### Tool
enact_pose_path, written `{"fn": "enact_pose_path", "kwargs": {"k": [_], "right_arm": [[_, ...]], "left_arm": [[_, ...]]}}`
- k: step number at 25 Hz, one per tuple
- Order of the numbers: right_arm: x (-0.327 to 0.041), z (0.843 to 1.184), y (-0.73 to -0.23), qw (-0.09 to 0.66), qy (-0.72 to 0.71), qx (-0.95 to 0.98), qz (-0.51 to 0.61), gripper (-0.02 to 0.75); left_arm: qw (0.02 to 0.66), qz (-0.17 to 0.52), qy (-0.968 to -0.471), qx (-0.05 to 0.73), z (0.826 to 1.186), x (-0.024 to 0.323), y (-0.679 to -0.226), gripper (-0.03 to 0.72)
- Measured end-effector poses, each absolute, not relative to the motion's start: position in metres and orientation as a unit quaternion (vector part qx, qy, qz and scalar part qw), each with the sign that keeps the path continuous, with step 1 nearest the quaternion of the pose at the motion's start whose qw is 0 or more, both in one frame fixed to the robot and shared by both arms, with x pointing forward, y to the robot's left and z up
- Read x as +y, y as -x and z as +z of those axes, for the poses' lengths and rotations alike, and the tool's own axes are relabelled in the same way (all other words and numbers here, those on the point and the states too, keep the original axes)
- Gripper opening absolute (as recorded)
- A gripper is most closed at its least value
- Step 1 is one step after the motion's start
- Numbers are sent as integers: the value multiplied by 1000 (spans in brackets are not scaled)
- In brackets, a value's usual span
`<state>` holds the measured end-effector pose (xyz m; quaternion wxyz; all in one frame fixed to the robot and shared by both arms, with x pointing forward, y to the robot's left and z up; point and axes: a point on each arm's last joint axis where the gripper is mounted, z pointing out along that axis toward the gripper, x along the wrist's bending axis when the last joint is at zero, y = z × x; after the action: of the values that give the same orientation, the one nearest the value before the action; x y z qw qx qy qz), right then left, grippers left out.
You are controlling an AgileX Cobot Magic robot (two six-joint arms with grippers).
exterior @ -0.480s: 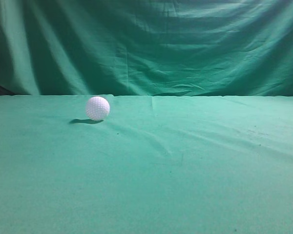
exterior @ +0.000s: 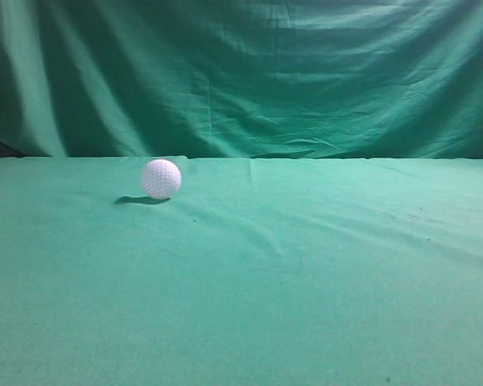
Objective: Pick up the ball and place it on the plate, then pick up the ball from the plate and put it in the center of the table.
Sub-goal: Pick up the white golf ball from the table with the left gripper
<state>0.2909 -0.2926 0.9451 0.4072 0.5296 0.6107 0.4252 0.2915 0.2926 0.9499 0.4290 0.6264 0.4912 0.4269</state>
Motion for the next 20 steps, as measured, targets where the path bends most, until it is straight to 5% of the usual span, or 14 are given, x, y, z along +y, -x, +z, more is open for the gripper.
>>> {"fn": "enact_pose_path", "kwargs": {"k": [16,20], "right_arm": [[-293,945,-291,407,-530,611,425,53],[-293,945,-291,407,-530,611,425,53]], "left_arm": [[396,455,-645,469,950,296,-292,0],[432,456,-616,475,955,294,-293,0]]}}
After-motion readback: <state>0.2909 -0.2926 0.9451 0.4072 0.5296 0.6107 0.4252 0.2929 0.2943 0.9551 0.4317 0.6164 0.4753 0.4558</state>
